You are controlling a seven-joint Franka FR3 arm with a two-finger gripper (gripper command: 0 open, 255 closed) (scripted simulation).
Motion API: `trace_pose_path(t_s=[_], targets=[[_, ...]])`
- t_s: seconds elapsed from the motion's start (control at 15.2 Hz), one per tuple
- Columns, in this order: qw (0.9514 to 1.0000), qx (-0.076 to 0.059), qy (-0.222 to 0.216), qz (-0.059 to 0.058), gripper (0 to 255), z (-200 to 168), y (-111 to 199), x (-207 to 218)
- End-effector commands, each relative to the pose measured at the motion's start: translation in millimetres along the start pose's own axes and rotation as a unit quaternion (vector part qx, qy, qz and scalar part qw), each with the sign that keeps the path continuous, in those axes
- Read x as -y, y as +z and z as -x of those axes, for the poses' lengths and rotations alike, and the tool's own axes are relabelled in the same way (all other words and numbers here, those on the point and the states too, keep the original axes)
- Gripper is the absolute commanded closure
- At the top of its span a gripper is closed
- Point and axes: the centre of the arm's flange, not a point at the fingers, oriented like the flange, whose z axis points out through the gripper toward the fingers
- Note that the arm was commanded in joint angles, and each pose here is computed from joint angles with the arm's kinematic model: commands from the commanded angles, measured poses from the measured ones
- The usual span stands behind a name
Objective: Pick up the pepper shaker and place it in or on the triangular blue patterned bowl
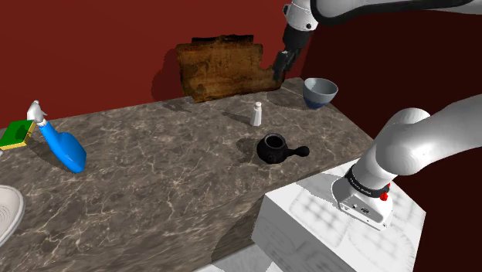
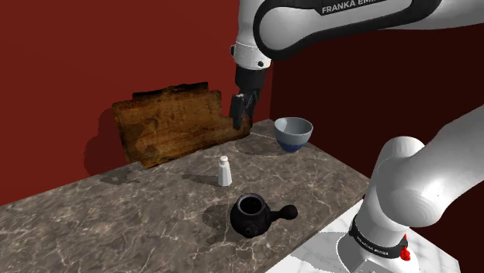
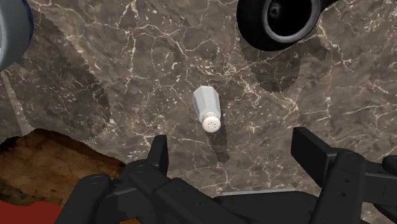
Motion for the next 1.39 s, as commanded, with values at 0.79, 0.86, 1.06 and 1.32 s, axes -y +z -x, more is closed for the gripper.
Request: trace_pose_path(t_s=[0.79, 0.86, 1.06, 1.32], targets=[[0.9969, 0.052, -0.031, 0.049, 0, -72.4, 160.6, 23.0], [0.9969, 0.052, -0.031, 0.049, 0, -71.9, 165.9, 22.4], [0.9969, 0.052, -0.031, 0.049, 0, -70.3, 181.5, 20.8], [0.9969, 0.052, -0.031, 0.049, 0, -68.9, 195.0, 19.5]])
